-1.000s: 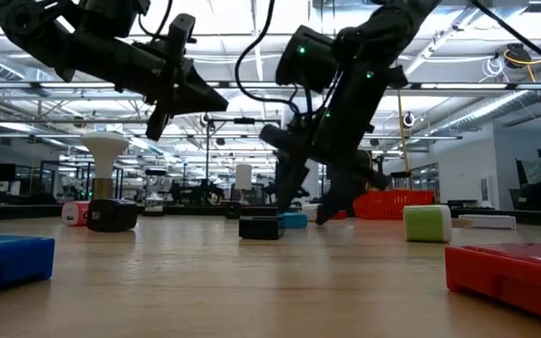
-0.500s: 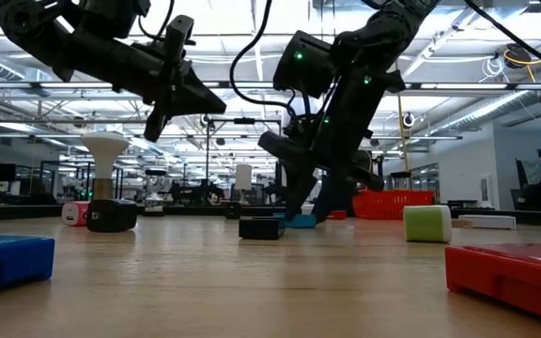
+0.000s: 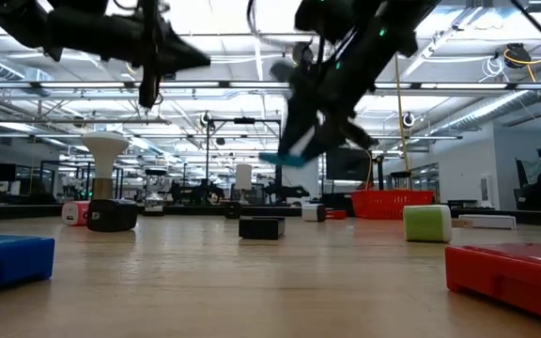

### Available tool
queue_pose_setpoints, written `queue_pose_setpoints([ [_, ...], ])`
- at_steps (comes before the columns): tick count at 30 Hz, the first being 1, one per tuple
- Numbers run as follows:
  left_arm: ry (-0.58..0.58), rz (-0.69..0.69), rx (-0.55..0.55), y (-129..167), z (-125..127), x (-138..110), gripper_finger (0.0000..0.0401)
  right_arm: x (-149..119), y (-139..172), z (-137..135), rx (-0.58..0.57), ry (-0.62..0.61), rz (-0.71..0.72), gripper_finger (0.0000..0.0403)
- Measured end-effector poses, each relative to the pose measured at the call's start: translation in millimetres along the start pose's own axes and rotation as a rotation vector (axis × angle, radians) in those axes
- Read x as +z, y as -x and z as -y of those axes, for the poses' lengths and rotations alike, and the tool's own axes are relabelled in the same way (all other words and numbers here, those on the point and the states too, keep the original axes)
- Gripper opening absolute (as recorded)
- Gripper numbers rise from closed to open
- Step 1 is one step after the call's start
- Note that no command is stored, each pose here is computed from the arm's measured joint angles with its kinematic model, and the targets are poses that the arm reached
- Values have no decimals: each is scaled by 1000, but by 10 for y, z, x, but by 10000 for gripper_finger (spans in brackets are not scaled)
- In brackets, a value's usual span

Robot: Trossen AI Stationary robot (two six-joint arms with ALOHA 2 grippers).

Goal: Pick & Place Office items
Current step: Put the light blue digital clock into the bottom left red basket

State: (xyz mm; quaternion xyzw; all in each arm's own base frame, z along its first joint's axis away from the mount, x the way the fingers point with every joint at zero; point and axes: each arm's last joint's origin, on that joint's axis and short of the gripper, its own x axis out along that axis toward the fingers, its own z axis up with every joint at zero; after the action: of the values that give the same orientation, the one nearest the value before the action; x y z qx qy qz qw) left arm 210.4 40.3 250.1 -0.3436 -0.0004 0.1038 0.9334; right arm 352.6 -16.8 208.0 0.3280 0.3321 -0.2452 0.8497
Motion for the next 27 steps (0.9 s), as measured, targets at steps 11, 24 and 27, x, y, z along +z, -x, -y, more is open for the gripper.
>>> queue_pose_setpoints([
  [11, 26, 238, -266, 155, 285, 279, 22, 263, 735, 50, 482, -21, 442, 153],
  [24, 7, 214, -263, -239, 531, 428, 211, 349, 922, 76, 767, 1, 634, 161],
  [27, -41, 218, -273, -378, 630, 475, 263, 373, 971, 58, 814, 23, 674, 161],
])
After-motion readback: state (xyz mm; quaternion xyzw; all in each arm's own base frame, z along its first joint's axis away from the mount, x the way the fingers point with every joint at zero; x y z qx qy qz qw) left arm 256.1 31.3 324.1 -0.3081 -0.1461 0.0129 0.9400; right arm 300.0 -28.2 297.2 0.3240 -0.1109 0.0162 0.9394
